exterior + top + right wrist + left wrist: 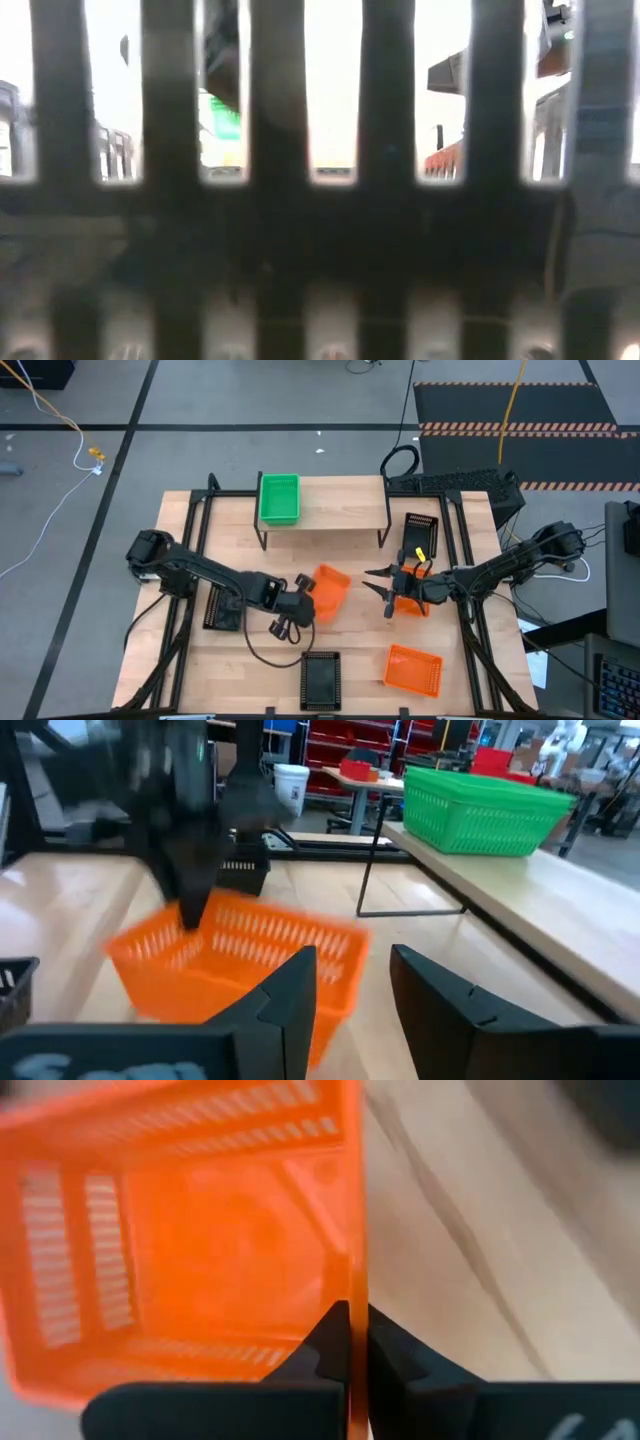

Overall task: Stack baskets on shelf by color
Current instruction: Stack the top left orange bin on the shelf

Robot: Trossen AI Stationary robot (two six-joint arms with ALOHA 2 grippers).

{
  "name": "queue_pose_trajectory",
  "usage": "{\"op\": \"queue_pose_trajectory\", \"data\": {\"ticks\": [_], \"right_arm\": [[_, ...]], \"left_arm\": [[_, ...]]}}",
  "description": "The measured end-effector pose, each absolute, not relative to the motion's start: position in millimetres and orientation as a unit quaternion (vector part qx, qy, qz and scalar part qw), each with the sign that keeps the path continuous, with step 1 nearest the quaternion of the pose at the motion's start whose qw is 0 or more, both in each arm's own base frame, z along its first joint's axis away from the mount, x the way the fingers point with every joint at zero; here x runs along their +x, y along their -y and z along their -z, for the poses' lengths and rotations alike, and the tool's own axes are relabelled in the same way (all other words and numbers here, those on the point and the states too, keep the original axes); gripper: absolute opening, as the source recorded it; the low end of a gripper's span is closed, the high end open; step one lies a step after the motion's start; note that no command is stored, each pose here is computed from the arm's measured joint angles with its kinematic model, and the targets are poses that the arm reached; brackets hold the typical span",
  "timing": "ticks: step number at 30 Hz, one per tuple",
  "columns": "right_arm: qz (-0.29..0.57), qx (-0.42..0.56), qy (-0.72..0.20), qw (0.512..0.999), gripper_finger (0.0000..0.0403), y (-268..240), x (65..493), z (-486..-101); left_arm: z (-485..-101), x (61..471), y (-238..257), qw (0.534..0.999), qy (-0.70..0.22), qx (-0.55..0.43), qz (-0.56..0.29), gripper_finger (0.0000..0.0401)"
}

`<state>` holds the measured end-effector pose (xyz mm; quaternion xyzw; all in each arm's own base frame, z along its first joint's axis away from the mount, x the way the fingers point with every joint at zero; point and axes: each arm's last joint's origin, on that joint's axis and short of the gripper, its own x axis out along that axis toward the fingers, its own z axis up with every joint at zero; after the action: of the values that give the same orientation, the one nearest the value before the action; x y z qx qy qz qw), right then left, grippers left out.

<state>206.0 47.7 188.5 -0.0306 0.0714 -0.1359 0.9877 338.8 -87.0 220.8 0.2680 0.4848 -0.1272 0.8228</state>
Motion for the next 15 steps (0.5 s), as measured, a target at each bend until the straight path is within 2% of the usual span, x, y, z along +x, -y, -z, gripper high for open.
{"op": "queue_pose_trajectory", "data": {"ticks": [5,8,11,15], "right_arm": [[0.138,-0.005,-0.078,0.987,0.0123,-48,206,-186],[0.14,0.012,-0.08,0.987,0.0123,-48,205,-185],[0.139,0.015,-0.087,0.986,0.0123,-48,205,-184],[0.141,0.025,-0.099,0.985,0.0123,-48,205,-181]], "left_arm": [[-294,356,65,0.879,-0.422,0.215,0.052,0.0007],[-331,364,33,0.894,-0.408,0.187,-0.004,0.0005],[-352,379,-5,0.907,-0.388,0.154,-0.059,0.0005],[-359,390,-57,0.892,-0.42,0.117,-0.12,0.0004]]}}
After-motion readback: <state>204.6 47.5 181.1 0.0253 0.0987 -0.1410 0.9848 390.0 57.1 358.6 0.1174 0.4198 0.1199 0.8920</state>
